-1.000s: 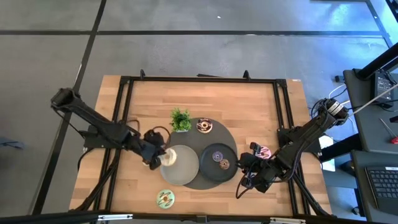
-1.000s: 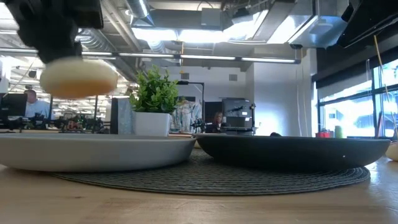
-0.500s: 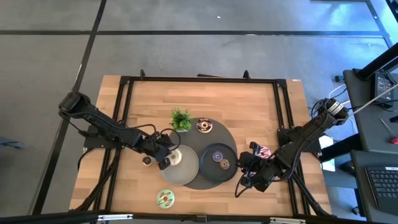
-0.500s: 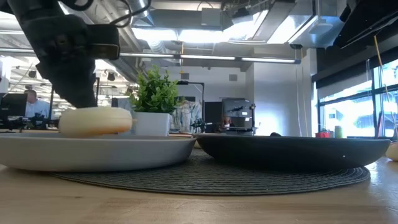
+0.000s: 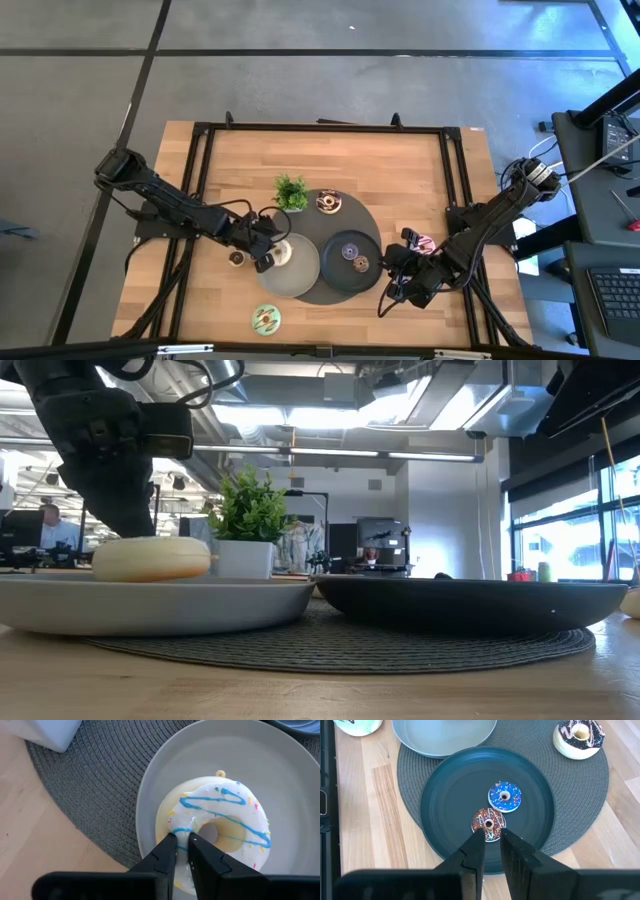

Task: Pick & Place donuts
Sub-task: Put the large white donut on the gray plate, then put the small black donut on the black plate

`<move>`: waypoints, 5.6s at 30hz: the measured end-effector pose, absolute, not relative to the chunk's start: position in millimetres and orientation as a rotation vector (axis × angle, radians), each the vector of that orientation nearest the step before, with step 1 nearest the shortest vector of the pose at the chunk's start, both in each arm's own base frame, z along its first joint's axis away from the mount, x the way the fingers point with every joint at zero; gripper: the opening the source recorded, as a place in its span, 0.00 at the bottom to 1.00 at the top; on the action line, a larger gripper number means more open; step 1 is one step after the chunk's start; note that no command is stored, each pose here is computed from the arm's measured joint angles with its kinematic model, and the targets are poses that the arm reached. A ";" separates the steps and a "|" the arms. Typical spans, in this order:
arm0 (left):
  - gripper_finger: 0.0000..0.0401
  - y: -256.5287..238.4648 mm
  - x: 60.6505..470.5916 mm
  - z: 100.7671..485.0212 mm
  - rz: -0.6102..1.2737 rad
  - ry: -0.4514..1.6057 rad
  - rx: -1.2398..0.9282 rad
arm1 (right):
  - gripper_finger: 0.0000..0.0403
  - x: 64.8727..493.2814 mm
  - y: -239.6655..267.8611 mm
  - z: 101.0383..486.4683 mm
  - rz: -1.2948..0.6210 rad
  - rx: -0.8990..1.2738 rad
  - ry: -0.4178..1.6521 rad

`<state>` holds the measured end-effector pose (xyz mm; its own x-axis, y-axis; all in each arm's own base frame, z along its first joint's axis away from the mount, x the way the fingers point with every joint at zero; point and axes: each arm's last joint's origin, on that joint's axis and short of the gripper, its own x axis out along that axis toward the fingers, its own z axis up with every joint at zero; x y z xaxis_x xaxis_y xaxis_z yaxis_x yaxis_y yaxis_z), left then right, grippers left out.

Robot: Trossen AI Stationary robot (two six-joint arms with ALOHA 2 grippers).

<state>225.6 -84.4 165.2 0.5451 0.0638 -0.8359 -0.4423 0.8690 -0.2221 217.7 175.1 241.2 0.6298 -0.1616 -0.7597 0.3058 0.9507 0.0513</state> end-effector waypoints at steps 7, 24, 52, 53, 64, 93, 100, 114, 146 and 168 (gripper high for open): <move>0.18 -84.4 225.6 165.2 0.311 0.953 -0.439 | 0.16 217.7 175.1 241.2 -0.270 0.183 0.849; 0.36 -84.3 224.1 169.0 0.268 0.958 -0.407 | 0.16 217.7 175.1 241.2 -0.270 0.184 0.850; 0.34 -107.4 153.5 172.5 0.674 1.202 -0.755 | 0.16 218.3 175.6 241.6 -0.247 0.145 0.848; 0.33 -108.1 154.3 171.0 0.677 1.205 -0.751 | 0.16 218.3 175.6 241.6 -0.247 0.145 0.848; 0.24 -115.1 161.1 150.9 0.715 1.297 -0.707 | 0.16 218.3 175.6 241.6 -0.247 0.144 0.848; 0.04 -128.6 255.0 259.7 0.467 0.252 -0.181 | 0.16 279.3 188.5 254.4 -0.158 -0.249 0.403; 0.04 -120.2 288.6 263.2 0.411 0.112 -0.166 | 0.31 299.5 174.2 261.5 -0.203 -0.256 0.311; 0.04 -115.2 310.7 252.0 0.424 0.043 -0.109 | 0.40 305.7 163.5 268.1 -0.386 -0.186 0.231; 0.05 -116.0 310.3 252.9 0.424 0.042 -0.073 | 0.04 316.4 139.9 267.0 -0.472 -0.153 0.241; 0.34 -136.5 268.7 275.3 0.439 0.111 -0.007 | 0.01 296.4 143.5 237.7 -0.192 0.249 0.632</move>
<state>268.7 -136.5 275.3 0.8992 0.4239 -0.1084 -0.4246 0.9052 0.0175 296.4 143.5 237.7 0.7908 -0.1006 -0.6038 0.2516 0.9526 0.1708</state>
